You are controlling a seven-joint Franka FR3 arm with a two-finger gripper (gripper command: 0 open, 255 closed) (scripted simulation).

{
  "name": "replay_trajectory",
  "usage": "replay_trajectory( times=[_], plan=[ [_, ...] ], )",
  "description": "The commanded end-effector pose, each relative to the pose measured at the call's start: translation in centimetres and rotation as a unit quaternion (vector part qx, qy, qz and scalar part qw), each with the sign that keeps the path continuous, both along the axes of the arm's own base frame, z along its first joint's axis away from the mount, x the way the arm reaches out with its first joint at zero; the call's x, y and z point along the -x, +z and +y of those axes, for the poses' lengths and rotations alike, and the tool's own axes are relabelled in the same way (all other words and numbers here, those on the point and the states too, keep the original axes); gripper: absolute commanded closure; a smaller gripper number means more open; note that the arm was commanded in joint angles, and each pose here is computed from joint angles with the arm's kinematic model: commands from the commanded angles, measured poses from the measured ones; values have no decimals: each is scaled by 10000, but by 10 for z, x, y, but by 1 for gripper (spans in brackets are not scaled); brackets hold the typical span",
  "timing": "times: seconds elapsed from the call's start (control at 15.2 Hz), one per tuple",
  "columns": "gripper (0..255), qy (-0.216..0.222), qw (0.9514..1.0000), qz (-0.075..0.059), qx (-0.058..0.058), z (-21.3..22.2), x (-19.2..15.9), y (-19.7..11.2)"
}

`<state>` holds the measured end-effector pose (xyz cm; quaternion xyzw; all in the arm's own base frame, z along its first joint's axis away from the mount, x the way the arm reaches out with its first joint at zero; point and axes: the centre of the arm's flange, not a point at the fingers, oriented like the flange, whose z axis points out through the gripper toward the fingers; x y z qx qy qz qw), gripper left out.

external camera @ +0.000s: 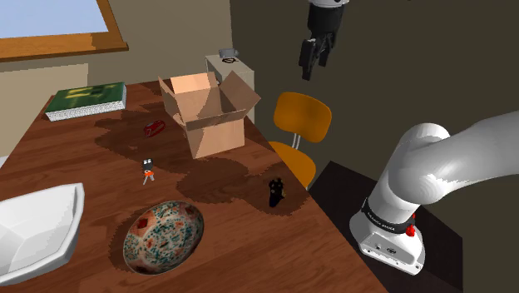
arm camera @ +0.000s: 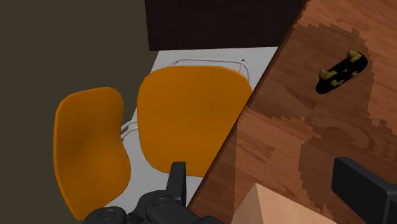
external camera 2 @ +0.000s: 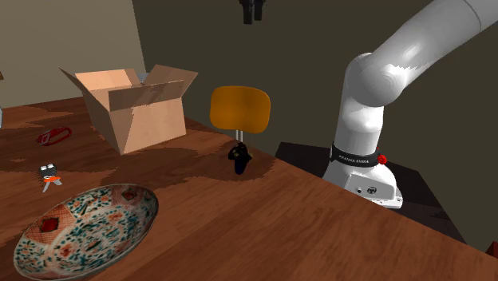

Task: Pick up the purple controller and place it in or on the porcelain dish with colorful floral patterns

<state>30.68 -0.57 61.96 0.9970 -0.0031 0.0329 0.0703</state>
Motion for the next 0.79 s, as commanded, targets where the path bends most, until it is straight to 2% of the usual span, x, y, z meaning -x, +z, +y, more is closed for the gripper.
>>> replay_trajectory(
  times=[0.0,0.33,0.73],
  plan=[
    [0,0,10000,0,0,0,0,0],
    [0,-55,9992,8,-401,12,2,-60],
    [0,-121,9960,18,-881,32,4,-131]
  ],
)
